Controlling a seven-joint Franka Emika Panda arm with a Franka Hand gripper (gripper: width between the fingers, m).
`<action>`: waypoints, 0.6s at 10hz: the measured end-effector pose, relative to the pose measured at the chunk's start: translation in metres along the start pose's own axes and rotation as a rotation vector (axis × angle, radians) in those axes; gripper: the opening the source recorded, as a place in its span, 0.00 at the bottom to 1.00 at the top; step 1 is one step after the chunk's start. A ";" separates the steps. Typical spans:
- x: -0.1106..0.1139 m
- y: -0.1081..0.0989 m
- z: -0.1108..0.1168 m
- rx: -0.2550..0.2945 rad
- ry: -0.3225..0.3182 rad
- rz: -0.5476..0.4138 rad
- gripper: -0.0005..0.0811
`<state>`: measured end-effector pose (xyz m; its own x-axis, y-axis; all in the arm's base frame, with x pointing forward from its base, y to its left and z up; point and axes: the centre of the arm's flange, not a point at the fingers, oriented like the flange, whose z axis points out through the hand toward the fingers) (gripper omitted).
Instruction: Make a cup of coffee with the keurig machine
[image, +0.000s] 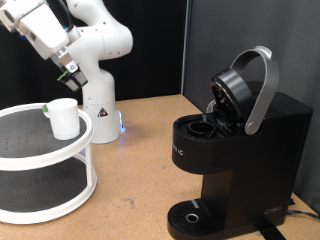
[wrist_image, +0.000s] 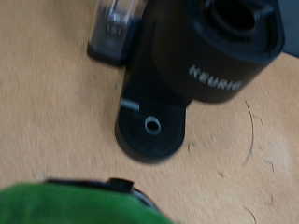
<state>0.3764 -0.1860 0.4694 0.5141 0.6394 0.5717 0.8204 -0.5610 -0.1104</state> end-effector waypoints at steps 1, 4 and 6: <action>0.010 -0.001 -0.001 0.028 0.028 0.041 0.59; 0.055 0.001 0.004 0.048 0.068 0.080 0.59; 0.078 0.004 0.011 -0.033 0.089 0.059 0.59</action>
<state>0.4224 -0.1321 0.5050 0.5358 0.5560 0.6354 0.7799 -0.6142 -0.1202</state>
